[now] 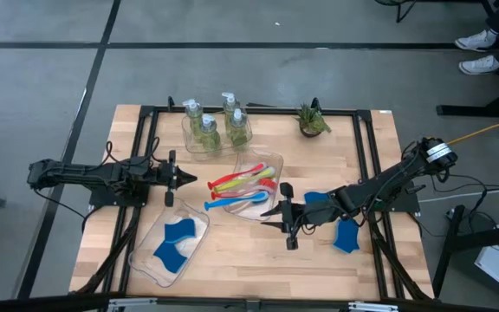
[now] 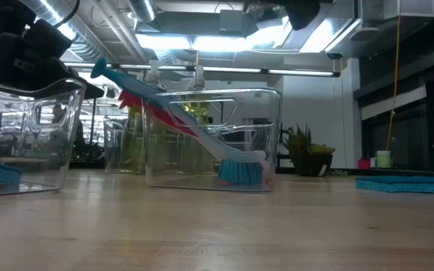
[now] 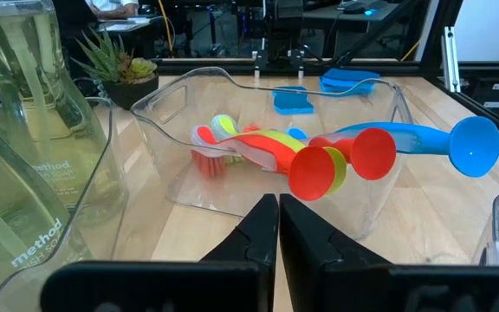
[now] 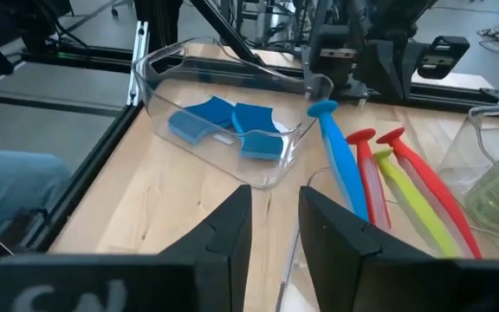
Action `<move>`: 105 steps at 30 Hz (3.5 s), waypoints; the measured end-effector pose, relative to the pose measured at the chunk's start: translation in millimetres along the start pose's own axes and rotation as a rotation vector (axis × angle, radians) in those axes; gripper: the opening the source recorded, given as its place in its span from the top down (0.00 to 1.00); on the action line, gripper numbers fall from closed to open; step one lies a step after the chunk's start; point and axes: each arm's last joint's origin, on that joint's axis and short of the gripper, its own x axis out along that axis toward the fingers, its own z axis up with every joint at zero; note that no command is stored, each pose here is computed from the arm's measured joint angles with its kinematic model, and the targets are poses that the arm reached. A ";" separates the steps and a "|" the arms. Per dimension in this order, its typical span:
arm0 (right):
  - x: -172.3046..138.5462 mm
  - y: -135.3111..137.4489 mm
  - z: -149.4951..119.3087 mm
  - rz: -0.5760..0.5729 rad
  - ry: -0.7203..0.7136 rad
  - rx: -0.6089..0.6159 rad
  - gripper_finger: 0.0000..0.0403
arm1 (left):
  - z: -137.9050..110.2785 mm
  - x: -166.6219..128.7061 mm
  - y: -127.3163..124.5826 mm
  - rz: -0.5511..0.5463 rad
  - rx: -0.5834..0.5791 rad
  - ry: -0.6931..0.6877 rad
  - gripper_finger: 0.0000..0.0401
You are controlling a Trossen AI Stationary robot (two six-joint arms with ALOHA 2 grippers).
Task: Pick & Place Kitchen Sink Supplies
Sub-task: Put the blue sponge into the bottom transparent bin
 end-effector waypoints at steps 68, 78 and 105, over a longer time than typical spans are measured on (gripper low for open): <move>-52.9 -15.7 -84.7 -0.335 0.984 0.123 0.37 | 0.0 0.0 0.0 0.000 0.000 0.000 0.98; -36.7 -11.9 -111.7 -0.229 1.174 -0.237 0.33 | 0.0 0.0 0.0 0.000 0.000 0.000 0.97; -12.1 -3.1 -147.2 -0.453 1.263 -0.081 0.95 | 0.0 0.0 0.0 -0.001 0.000 0.000 0.97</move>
